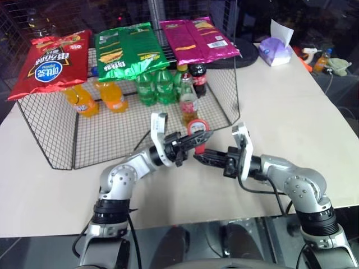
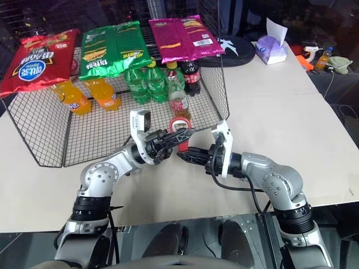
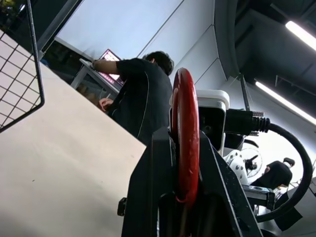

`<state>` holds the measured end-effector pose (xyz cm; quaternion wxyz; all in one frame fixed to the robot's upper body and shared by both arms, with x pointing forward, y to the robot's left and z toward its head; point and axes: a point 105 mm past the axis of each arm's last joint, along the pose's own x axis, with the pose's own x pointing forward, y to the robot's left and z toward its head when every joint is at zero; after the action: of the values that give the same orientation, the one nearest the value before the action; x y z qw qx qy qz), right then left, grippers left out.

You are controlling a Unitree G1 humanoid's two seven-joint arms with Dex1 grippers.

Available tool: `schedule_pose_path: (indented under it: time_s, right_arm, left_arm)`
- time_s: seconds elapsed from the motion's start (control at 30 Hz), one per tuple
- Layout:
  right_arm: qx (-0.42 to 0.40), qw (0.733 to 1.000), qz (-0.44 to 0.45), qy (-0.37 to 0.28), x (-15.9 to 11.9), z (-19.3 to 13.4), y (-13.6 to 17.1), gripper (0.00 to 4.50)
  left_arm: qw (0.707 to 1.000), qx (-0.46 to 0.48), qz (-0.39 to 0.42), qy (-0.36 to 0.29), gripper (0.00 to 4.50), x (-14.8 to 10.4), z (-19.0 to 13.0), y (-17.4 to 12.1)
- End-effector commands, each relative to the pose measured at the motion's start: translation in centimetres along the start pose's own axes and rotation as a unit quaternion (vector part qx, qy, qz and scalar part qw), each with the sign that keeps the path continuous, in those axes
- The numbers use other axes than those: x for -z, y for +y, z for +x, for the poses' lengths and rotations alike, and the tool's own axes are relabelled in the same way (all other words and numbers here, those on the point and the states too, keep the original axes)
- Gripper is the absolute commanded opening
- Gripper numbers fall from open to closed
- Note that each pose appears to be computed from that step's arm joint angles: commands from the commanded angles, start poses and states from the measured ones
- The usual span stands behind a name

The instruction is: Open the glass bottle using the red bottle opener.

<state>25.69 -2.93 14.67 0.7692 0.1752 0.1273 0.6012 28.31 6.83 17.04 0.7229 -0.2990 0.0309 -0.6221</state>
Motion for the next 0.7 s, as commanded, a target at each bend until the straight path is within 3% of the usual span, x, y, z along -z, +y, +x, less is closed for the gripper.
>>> schedule_pose_path:
  time_s: [0.03, 0.13, 0.37, 0.5, 0.57, 0.7]
  right_arm:
    - [0.002, 1.0, -0.014, -0.003, -0.4, 0.1, 0.2, 0.07]
    - [0.011, 1.0, -0.014, -0.006, -0.5, 0.0, -0.2, 0.07]
    - [0.047, 0.999, -0.011, -0.018, -0.6, -0.8, -1.3, 0.0]
    - [0.116, 0.992, -0.023, -0.038, -1.0, -2.3, -3.3, 0.0]
    - [0.154, 0.986, -0.031, -0.058, -1.5, -3.3, -4.3, 0.0]
    - [0.224, 0.968, -0.037, -0.104, -2.7, -6.0, -5.8, 0.0]
  left_arm:
    - [1.0, -0.003, 0.021, -0.006, 0.0, -0.7, 0.4, -0.3]
    - [0.999, -0.01, 0.036, -0.016, 0.0, -1.0, 0.4, 0.0]
    - [0.999, -0.014, 0.047, -0.012, 2.89, -1.0, 0.3, 0.0]
    - [0.997, -0.027, 0.066, -0.007, 4.45, -1.0, -0.3, -0.2]
    - [0.995, -0.044, 0.087, -0.005, 4.45, -1.1, -0.7, 0.0]
    - [0.964, -0.134, 0.23, 0.003, 4.45, -1.8, -1.6, 1.4]
